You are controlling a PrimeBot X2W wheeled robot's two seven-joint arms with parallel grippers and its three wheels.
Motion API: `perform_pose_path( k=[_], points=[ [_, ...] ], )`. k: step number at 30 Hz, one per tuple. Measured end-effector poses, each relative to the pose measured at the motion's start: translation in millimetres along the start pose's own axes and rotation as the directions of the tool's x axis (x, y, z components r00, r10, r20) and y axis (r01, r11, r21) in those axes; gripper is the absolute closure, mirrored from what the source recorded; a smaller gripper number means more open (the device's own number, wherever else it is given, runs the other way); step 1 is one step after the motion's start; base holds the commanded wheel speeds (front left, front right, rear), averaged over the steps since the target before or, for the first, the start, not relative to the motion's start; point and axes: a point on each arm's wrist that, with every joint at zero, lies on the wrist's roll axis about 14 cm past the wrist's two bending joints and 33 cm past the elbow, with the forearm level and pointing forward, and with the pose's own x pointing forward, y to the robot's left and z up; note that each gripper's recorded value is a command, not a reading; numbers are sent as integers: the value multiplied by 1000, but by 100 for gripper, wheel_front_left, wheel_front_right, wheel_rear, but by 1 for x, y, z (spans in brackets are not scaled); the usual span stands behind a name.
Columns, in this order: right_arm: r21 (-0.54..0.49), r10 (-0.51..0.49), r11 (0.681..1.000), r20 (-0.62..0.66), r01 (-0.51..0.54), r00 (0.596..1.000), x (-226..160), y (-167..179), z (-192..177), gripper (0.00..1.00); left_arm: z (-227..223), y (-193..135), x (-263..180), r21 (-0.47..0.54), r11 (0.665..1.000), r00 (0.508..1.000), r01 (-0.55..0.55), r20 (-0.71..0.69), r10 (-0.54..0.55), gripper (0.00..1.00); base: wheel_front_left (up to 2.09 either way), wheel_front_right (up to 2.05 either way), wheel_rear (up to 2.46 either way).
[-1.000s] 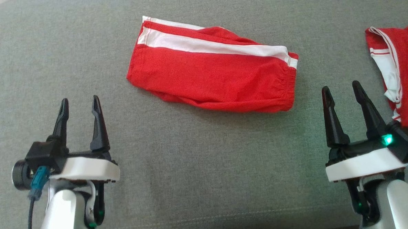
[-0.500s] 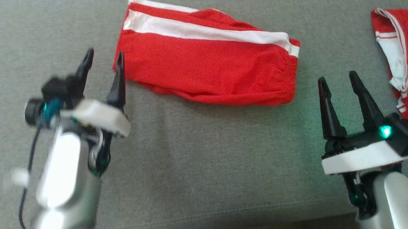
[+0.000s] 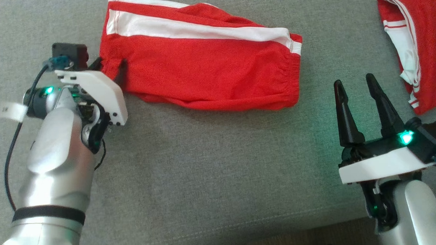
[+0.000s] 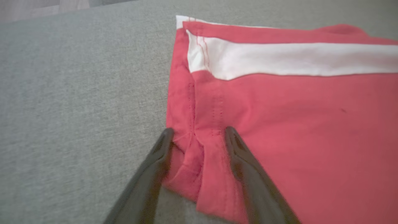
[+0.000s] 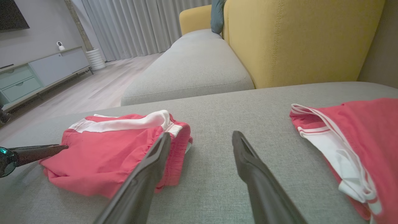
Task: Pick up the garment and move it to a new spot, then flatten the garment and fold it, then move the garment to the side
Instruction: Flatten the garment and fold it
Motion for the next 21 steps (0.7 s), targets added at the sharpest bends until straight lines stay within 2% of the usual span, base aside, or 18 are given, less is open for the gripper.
perform_pose_path(
  k=[1,2,11,21],
  points=[
    [4,0,1000,0,0,1000,0,0,0,0,0,0,0,3,1000,1000,1,-11,-1,86,0,0,0],
    [6,2,1000,0,-2,1000,0,1,0,0,-2,-1,0,9,1000,1000,5,-23,-4,100,0,0,0],
    [0,12,1000,20,-12,1000,-3,5,9,0,-2,-3,-18,30,999,998,-24,53,22,100,0,0,0],
    [-10,8,1000,32,-8,999,-23,6,21,0,-41,-17,-75,-86,995,996,-55,71,61,100,0,0,0]
  ],
)
